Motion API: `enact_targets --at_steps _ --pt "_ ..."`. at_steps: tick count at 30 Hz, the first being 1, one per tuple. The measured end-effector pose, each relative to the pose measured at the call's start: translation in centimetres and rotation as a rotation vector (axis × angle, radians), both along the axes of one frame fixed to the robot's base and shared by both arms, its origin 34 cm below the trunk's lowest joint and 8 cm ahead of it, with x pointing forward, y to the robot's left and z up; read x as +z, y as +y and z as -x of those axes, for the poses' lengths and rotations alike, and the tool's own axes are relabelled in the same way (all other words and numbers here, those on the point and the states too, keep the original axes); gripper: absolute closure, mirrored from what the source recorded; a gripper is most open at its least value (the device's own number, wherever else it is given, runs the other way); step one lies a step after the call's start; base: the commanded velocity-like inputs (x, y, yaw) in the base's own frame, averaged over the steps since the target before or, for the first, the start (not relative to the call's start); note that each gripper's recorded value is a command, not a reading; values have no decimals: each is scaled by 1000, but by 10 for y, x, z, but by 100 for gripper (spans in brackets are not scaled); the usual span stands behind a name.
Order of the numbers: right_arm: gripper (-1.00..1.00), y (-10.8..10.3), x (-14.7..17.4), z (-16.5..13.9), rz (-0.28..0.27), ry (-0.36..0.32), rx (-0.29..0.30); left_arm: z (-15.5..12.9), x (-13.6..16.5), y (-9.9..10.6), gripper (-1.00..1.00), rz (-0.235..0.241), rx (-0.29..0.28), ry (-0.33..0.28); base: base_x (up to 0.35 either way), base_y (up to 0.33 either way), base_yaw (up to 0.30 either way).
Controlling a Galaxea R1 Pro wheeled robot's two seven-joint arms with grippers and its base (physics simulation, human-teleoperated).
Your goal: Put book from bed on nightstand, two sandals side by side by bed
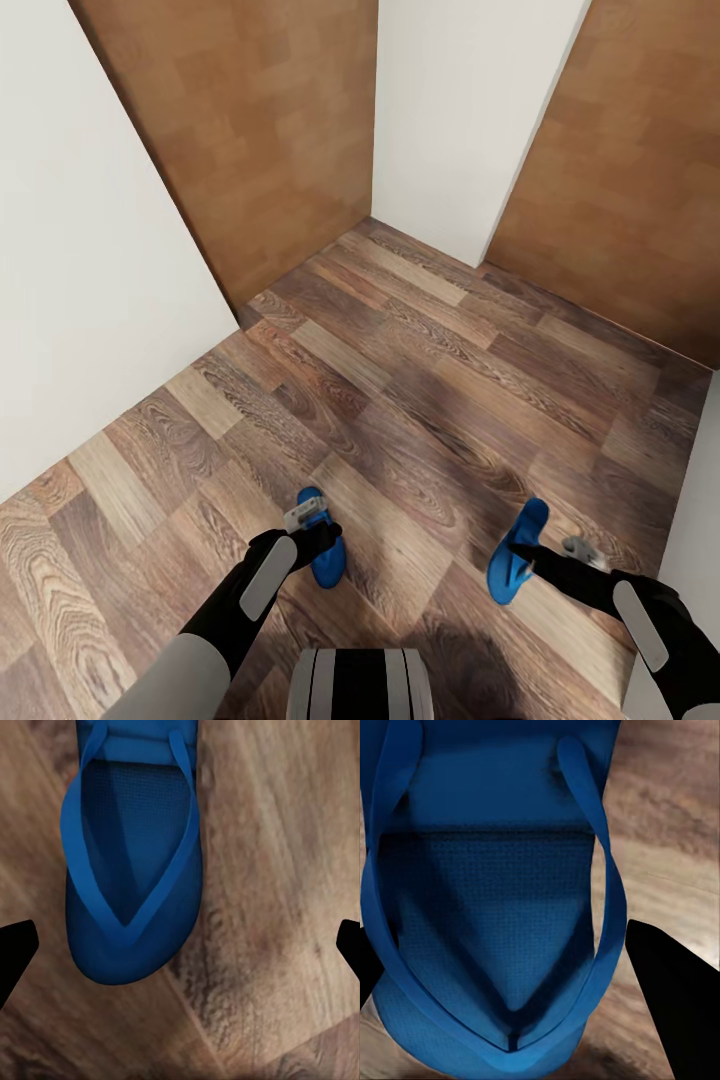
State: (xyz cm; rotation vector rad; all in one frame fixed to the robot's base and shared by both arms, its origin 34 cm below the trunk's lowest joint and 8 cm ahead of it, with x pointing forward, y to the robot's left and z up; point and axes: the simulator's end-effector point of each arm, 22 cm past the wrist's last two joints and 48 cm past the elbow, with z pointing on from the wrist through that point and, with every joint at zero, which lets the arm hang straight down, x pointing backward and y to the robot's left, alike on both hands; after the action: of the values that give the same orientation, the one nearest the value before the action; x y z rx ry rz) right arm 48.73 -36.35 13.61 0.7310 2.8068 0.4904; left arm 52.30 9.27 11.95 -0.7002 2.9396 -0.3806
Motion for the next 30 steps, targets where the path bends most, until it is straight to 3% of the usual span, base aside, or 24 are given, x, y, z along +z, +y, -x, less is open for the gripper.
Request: enact_targets --at_steps 6,15,21,30 --pt "100 23 15 -17 -110 -81 21 0 0 1 -100 -1 1 -1 0 0 0" --pt "100 67 56 -39 -354 -231 63 0 0 1 -100 -1 1 -1 0 0 0" --pt "100 73 64 -41 -401 -257 73 0 0 1 -100 -2 -1 0 0 0 0" --pt "100 74 65 -41 -410 -261 74 0 -1 3 -100 -4 0 1 0 0 0"
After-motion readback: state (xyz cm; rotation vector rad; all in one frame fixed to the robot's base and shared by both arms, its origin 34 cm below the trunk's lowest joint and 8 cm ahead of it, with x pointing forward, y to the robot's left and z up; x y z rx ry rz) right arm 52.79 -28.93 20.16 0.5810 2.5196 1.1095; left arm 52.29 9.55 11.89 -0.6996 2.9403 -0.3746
